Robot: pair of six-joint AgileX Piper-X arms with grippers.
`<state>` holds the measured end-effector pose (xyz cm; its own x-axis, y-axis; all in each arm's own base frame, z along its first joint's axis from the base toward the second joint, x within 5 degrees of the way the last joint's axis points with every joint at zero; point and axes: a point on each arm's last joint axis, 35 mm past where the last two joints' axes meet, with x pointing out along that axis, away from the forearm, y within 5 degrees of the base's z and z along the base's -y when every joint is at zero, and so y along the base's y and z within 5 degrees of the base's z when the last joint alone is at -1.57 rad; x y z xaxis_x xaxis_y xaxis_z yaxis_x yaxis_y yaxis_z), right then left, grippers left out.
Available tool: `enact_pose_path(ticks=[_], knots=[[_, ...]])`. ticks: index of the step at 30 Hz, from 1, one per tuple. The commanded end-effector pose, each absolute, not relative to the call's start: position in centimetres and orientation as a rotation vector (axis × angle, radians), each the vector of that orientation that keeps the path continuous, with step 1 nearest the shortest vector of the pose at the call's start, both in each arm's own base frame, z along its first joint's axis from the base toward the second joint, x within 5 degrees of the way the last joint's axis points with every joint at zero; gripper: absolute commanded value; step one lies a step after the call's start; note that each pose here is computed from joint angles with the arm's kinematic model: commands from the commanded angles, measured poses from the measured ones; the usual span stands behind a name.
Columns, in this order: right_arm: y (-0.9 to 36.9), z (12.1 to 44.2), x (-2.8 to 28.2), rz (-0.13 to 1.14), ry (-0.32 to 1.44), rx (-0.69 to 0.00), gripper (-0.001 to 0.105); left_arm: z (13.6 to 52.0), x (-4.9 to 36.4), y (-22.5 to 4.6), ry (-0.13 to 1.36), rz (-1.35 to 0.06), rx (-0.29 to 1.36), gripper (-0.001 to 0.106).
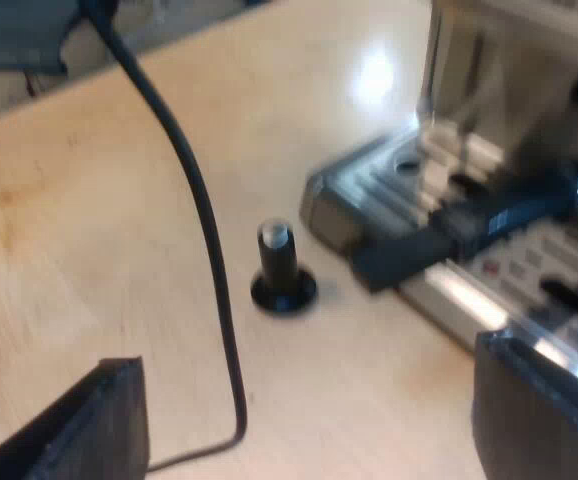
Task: Pour the beans into the coffee machine
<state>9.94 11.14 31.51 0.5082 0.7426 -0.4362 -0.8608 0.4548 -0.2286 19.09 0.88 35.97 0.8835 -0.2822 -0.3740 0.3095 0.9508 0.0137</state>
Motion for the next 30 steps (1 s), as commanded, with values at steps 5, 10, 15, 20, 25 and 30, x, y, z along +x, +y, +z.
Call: enact_pose_path(ticks=[5,10,15,20,25,30], knots=[[11.6,30.1,10.4,1.006,0.200,-0.434,0.069,33.4,19.4,0.7,0.342,-0.350,0.031,0.004],[11.8,28.7,10.5,1.002,0.171,-0.424,0.069,31.0,19.8,0.8,0.305,-0.335,-0.033,0.004],[11.9,27.3,10.6,1.001,0.167,-0.420,0.069,28.7,19.8,0.8,0.209,-0.327,-0.077,0.004],[11.9,26.8,10.6,1.000,0.158,-0.417,0.069,27.3,19.8,0.8,0.124,-0.326,-0.056,0.004],[11.9,26.8,10.7,0.980,0.160,-0.421,0.069,25.8,20.6,0.9,0.159,-0.326,-0.066,0.004],[11.9,26.8,10.7,0.980,0.160,-0.421,0.069,24.5,22.3,1.1,0.167,-0.326,-0.069,0.009]])
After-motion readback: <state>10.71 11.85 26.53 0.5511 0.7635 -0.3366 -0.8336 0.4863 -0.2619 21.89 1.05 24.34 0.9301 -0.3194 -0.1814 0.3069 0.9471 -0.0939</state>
